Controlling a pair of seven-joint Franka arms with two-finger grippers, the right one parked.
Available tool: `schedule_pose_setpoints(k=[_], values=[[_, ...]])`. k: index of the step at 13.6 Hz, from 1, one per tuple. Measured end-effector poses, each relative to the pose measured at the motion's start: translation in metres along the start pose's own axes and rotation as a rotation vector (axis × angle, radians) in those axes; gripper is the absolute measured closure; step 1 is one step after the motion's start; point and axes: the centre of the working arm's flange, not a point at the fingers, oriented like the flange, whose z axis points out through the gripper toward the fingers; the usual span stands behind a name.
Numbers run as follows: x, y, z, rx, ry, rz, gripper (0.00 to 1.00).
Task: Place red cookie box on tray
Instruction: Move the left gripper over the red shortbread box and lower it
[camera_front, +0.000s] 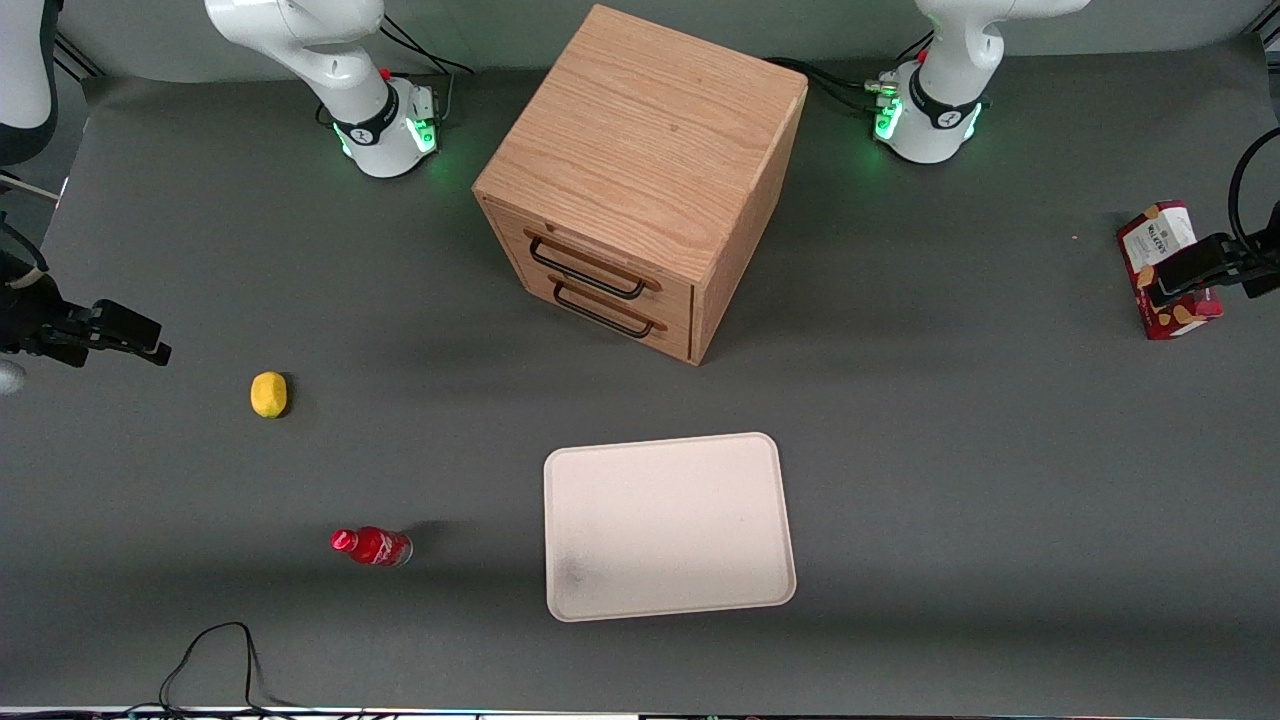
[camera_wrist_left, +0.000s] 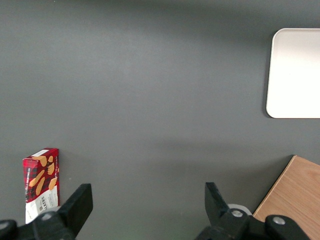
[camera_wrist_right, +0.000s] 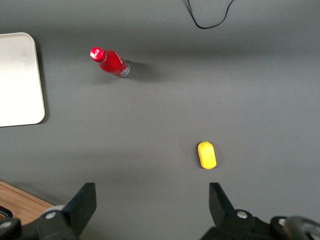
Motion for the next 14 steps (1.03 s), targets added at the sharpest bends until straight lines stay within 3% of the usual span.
schedule_pose_setpoints(k=[6,9,11,14], values=[[-0.008,-0.027,0.006,0.004,-0.076,-0.047,0.0],[-0.017,-0.084,0.008,0.004,-0.13,-0.092,0.0],[-0.026,-0.121,0.008,0.026,-0.161,-0.096,0.0],[-0.047,-0.188,-0.001,0.03,-0.17,-0.03,0.0]])
